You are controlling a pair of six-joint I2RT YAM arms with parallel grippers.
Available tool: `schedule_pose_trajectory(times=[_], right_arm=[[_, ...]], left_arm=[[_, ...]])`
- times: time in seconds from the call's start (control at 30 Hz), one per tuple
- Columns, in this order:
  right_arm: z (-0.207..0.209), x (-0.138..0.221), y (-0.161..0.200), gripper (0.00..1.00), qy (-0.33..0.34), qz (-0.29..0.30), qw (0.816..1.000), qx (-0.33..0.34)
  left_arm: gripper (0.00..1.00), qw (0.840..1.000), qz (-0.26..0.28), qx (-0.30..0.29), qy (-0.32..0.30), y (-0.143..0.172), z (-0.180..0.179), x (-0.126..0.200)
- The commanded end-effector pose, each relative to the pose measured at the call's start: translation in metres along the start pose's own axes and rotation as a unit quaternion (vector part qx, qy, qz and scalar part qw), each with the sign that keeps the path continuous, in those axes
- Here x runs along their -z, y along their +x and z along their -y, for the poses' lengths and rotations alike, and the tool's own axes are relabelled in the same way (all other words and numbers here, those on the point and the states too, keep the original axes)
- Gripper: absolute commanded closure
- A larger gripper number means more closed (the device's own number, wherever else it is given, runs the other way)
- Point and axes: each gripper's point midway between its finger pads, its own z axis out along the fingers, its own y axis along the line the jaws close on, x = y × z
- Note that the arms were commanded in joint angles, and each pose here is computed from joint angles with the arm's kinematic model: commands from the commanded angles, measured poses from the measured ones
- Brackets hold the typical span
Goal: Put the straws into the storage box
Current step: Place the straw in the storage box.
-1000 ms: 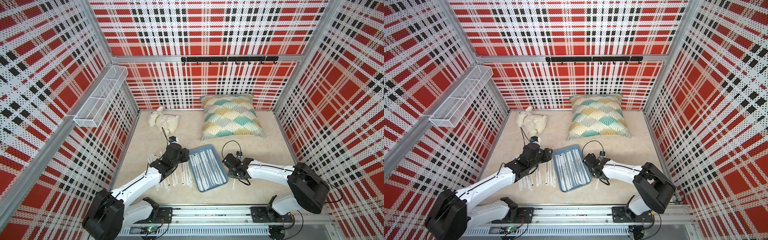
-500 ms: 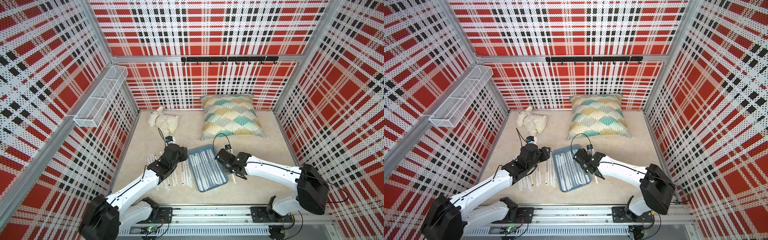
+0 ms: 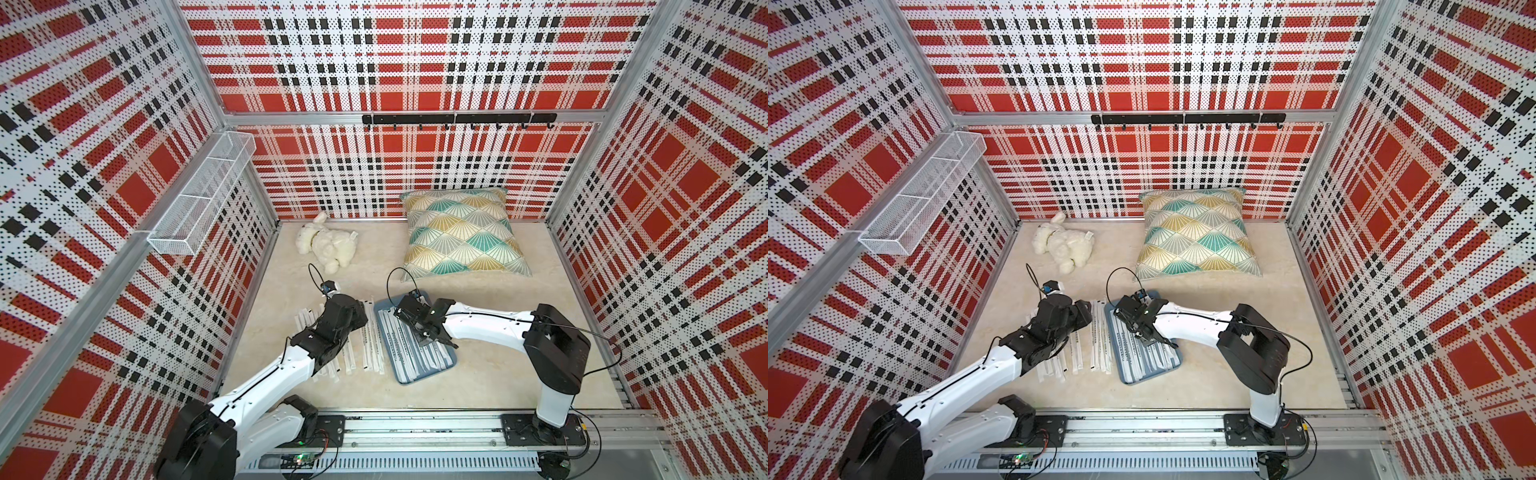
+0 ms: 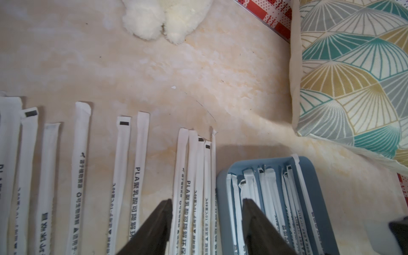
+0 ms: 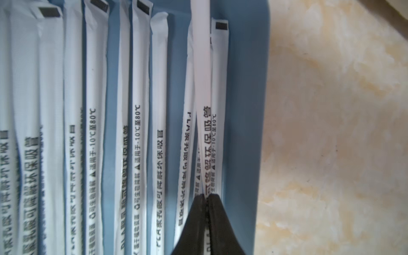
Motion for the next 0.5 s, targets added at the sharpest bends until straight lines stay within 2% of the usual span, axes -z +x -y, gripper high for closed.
schedule_pose_trajectory(times=[0.0, 0.23, 0.47], right_arm=[[-0.007, -0.007, -0.006, 0.85, -0.003, 0.004, 1.000, 0.012], [-0.007, -0.011, -0.007, 0.77, 0.008, -0.001, 1.000, 0.014], [0.004, 0.034, -0.021, 0.68, -0.016, 0.023, 0.999, -0.017]], left_arm=[[0.44, 1.000, 0.000, 0.006, -0.007, 0.001, -0.009, 0.001], [0.44, 1.000, -0.001, 0.005, -0.007, 0.001, -0.010, 0.000], [0.47, 1.000, -0.002, 0.009, -0.029, -0.001, -0.022, -0.001]])
